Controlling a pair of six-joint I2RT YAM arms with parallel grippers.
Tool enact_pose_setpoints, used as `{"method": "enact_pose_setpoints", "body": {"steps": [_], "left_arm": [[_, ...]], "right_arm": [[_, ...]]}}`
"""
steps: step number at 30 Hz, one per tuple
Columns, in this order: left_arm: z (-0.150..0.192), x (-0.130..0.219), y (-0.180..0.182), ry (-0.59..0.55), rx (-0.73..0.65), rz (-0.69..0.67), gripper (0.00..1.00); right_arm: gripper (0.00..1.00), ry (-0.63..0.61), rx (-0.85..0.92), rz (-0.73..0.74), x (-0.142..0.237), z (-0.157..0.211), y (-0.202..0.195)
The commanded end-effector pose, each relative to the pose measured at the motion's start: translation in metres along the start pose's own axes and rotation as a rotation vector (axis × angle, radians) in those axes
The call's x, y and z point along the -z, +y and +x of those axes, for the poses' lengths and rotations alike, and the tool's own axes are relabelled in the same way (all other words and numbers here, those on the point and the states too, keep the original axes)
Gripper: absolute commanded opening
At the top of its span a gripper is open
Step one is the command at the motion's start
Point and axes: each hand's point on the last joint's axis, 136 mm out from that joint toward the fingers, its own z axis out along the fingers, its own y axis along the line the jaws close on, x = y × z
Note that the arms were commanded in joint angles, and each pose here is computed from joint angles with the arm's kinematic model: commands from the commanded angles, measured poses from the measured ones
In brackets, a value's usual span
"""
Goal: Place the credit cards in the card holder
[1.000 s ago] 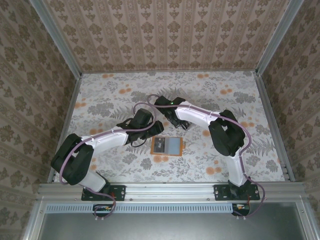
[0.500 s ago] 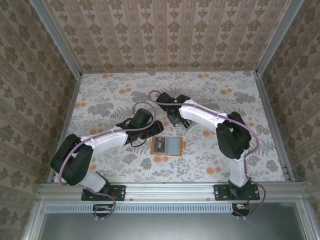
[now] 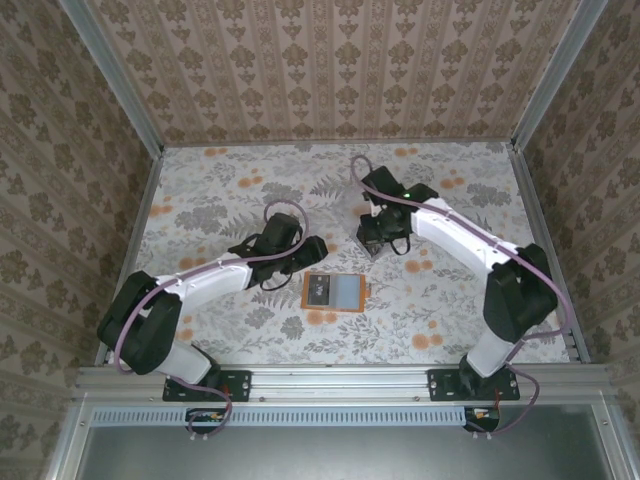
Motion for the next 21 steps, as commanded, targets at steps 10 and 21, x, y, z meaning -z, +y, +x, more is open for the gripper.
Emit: {"method": "enact_pose_setpoints", "body": {"steps": [10, 21], "left_arm": [[-0.018, 0.015, -0.063, 0.03, 0.052, 0.354, 0.65], [-0.027, 0.02, -0.087, 0.048, 0.082, 0.495, 0.53]], "right_arm": [[0.0, -0.09, -0.238, -0.509, 0.041, -0.012, 0.049], [0.0, -0.107, -0.3, -0.684, 0.054, -0.017, 0.067]]}}
